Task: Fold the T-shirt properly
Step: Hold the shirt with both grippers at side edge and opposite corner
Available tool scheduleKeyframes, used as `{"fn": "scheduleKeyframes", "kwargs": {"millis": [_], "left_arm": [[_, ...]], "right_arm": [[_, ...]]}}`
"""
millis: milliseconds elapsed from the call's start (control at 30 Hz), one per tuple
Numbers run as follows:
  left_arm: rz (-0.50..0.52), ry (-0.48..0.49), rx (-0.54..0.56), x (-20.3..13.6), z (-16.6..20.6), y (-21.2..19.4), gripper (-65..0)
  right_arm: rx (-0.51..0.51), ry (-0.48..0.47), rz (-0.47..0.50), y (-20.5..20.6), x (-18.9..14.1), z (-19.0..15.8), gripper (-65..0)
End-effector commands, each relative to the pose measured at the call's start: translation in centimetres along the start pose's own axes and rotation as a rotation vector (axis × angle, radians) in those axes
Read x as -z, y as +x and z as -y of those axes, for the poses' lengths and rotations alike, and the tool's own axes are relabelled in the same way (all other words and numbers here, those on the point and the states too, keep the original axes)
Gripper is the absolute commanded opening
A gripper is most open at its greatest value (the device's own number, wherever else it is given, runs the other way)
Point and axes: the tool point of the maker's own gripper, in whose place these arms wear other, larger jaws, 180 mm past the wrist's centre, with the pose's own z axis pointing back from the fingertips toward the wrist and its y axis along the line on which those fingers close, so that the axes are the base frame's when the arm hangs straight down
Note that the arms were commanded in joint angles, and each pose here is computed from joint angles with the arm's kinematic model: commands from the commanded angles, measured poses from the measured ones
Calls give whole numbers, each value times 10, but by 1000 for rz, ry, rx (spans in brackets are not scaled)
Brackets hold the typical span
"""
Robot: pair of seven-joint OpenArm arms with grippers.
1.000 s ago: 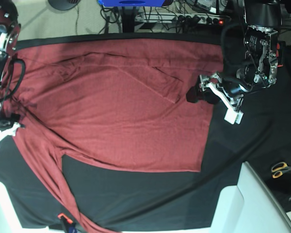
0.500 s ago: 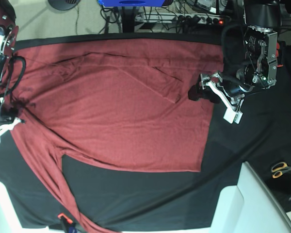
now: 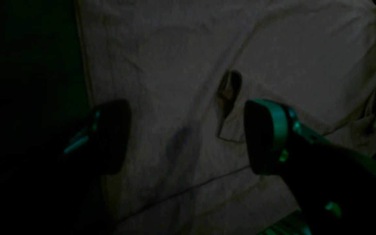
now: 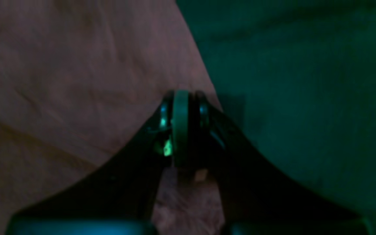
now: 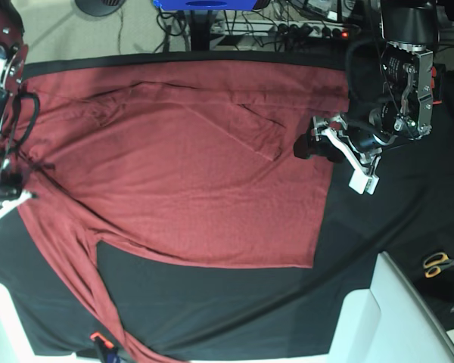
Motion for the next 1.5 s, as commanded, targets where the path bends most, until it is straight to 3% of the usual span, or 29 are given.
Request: {"fn": "scheduleKeyframes", "kwargs": {"millis": [0, 433, 567, 633, 800, 967, 1300, 1367, 1467], "left_arm": [[48, -5, 17, -5, 0, 17, -133], [48, -5, 17, -5, 0, 17, -133], [49, -6, 18, -4, 0, 18, -133], [49, -6, 18, -4, 0, 18, -133], [49, -6, 18, -4, 0, 18, -133], [49, -6, 18, -4, 0, 18, -133], [48, -5, 17, -5, 0, 17, -133], [48, -5, 17, -5, 0, 17, -133], [46, -5, 16, -4, 0, 17, -133]], "right_arm": [[-1, -12, 77, 34, -8, 8, -617], [9, -10, 94, 45, -10, 8, -591], [12, -10, 86, 41, -9, 8, -378], [14, -10, 76, 35, -8, 9, -321], [15, -8, 73, 34, -7, 8, -353], [42, 7, 16, 14, 3, 4, -351], [55, 12, 22, 10, 7, 4, -354], [52, 0, 31, 14, 4, 11, -407], [50, -6, 34, 16, 3, 15, -561]]}}
